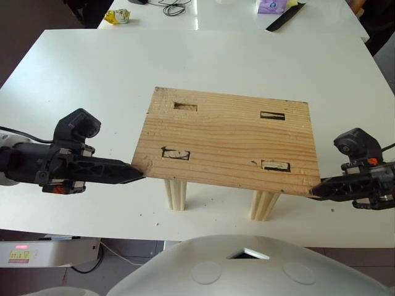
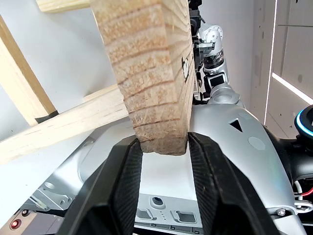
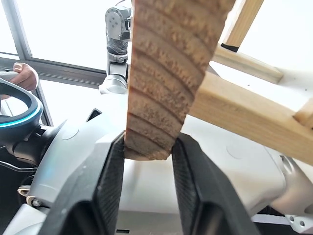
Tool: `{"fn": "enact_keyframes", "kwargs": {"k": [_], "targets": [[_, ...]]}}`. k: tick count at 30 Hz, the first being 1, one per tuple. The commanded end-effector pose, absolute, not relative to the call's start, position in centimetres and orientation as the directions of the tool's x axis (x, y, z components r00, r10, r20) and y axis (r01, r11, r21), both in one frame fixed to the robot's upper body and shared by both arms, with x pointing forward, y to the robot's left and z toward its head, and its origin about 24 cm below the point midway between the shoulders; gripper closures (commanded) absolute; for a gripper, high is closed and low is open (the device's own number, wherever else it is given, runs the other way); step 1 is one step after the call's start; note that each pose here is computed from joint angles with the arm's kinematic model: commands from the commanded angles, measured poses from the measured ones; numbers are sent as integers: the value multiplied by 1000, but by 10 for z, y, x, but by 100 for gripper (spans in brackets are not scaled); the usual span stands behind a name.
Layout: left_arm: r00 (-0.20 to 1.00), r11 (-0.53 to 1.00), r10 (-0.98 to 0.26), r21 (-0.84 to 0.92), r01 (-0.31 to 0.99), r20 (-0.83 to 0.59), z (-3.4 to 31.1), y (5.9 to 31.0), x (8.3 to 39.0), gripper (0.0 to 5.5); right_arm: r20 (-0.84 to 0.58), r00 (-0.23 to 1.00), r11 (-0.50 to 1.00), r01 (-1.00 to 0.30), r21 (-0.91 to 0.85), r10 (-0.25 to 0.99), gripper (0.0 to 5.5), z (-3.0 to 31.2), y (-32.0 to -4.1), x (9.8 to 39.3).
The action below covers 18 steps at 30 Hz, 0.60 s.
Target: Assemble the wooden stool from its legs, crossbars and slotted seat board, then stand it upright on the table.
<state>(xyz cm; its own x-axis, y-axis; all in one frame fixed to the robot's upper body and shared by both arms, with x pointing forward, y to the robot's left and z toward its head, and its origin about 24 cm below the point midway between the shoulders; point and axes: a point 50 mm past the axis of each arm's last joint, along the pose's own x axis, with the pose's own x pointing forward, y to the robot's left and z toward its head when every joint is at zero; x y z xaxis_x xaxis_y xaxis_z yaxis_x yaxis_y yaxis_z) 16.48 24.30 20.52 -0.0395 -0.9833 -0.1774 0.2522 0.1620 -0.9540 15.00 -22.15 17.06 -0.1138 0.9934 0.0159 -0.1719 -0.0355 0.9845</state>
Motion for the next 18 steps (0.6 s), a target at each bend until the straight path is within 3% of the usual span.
{"fn": "enact_keyframes", "kwargs": {"k": [1, 3, 5, 18], "targets": [[-56, 281, -951, -923, 262, -305, 185, 236, 167, 406, -214, -22, 195, -329, 924, 977, 406, 155, -206, 163], [-53, 292, -947, -919, 264, -316, 182, 236, 168, 406, -226, -10, 208, -344, 916, 974, 406, 157, -206, 165], [-46, 314, -941, -914, 258, -336, 177, 236, 168, 360, -248, 6, 234, -360, 903, 969, 406, 159, -207, 168], [119, 399, -917, -869, 294, -380, 168, 252, 184, 135, -344, 55, 337, -387, 858, 938, 178, 167, -218, 174]]}}
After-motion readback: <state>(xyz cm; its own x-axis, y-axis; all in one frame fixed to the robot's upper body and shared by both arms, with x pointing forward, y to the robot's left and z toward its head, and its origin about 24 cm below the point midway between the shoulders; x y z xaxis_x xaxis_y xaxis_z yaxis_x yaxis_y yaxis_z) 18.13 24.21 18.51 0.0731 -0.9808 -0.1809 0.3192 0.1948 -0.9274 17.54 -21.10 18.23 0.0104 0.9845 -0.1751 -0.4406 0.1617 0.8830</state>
